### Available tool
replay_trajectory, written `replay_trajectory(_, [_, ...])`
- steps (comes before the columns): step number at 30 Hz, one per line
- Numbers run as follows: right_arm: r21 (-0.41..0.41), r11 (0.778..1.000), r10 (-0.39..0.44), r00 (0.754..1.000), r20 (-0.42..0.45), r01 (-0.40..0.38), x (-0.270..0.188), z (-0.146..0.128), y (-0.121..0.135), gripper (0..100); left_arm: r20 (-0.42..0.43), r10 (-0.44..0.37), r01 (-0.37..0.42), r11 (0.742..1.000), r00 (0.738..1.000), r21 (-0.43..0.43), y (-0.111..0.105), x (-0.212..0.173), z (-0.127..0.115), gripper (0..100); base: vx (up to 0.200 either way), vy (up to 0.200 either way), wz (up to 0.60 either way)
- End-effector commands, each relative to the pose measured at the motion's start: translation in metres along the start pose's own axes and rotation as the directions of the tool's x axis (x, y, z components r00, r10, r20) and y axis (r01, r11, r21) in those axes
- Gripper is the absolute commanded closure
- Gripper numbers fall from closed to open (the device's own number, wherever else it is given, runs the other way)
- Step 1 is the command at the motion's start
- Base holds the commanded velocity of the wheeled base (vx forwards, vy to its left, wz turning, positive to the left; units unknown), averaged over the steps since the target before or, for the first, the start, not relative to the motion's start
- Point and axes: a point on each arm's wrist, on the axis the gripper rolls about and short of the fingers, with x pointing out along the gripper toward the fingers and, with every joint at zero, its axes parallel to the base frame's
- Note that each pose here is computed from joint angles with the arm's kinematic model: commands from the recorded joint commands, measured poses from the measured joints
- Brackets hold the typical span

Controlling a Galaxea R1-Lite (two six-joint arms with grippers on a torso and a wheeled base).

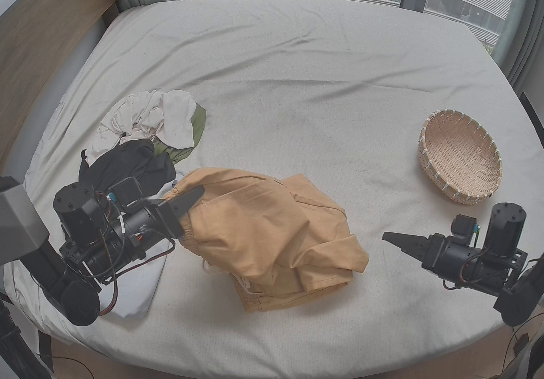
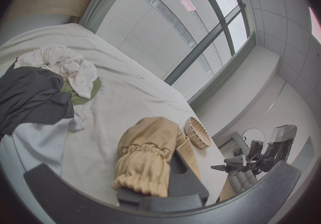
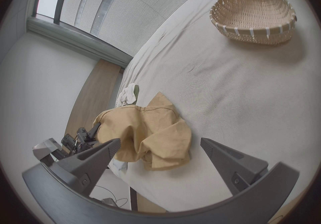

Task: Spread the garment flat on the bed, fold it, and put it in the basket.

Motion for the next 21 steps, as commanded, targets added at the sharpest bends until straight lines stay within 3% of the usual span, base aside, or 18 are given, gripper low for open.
replay_trajectory(1, [0.055, 0.996, -0.064, 0.994, -0.089, 0.069, 0.031, -0.014, -0.022, 0, 0.056, -0.002, 0.001, 1.0, 0.998, 0.02, -0.001, -0.003, 0.015, 100, 0.0, 0.0, 0.0])
replay_trajectory(15, [0.128, 0.992, -0.005, 0.993, -0.119, 0.02, 0.071, -0.021, -0.013, 0, 0.057, -0.009, 0.008, 1.0, 0.998, 0.021, -0.005, -0.007, 0.016, 100, 0.0, 0.0, 0.0])
replay_trajectory(21, [0.123, 0.992, -0.029, 0.994, -0.101, 0.042, 0.086, -0.025, -0.018, 0, 0.055, -0.01, 0.009, 1.0, 0.998, 0.021, -0.005, -0.007, 0.015, 100, 0.0, 0.0, 0.0])
